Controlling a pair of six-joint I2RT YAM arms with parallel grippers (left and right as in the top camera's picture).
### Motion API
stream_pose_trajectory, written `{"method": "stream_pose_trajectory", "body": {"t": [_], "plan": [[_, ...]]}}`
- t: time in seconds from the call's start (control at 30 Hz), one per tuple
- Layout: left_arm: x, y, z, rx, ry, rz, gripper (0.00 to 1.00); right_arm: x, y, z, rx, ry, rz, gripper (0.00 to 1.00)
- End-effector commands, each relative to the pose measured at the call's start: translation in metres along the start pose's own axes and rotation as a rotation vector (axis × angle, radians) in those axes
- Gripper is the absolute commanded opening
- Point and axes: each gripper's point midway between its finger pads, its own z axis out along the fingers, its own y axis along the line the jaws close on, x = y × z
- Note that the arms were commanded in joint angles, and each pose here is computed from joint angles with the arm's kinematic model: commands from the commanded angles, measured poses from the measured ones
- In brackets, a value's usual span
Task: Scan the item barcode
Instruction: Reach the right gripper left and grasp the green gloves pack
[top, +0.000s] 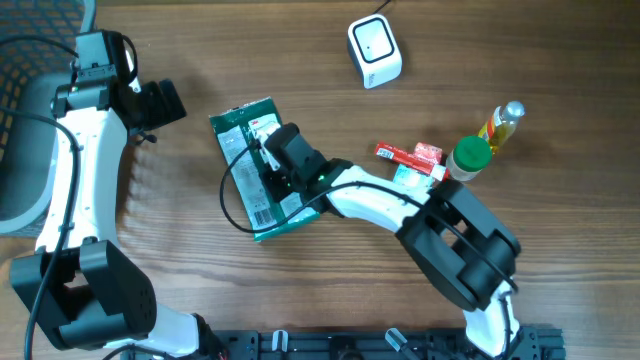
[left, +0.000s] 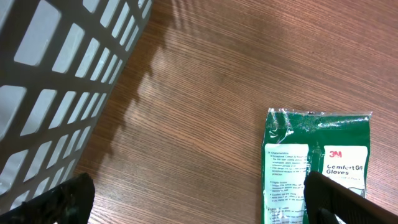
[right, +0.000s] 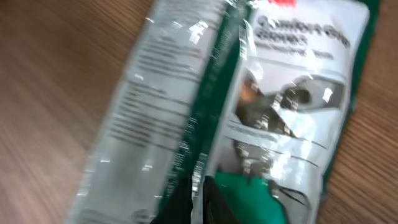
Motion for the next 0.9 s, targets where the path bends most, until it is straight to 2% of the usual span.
{"method": "stream_pose_trajectory", "body": {"t": [0.0,0.33,0.57,0.87], "plan": [[-0.003,-0.001,-0.002,0.009,-0.01,-0.006,1.0,0.006,-0.026,0.003,0.079,0.016,0.05,0.08],[-0.003,-0.001,-0.002,0.009,-0.01,-0.006,1.0,0.016,-0.036,0.002,0.101,0.053,0.064,0.08],[-0.003,-0.001,-0.002,0.009,-0.01,-0.006,1.0,0.026,-0.06,-0.002,0.236,0.078,0.098,0.08],[-0.003,0.0,-0.002,0.009,-0.01,-0.006,1.0,0.033,-0.082,-0.013,0.301,0.101,0.262,0.08]]}}
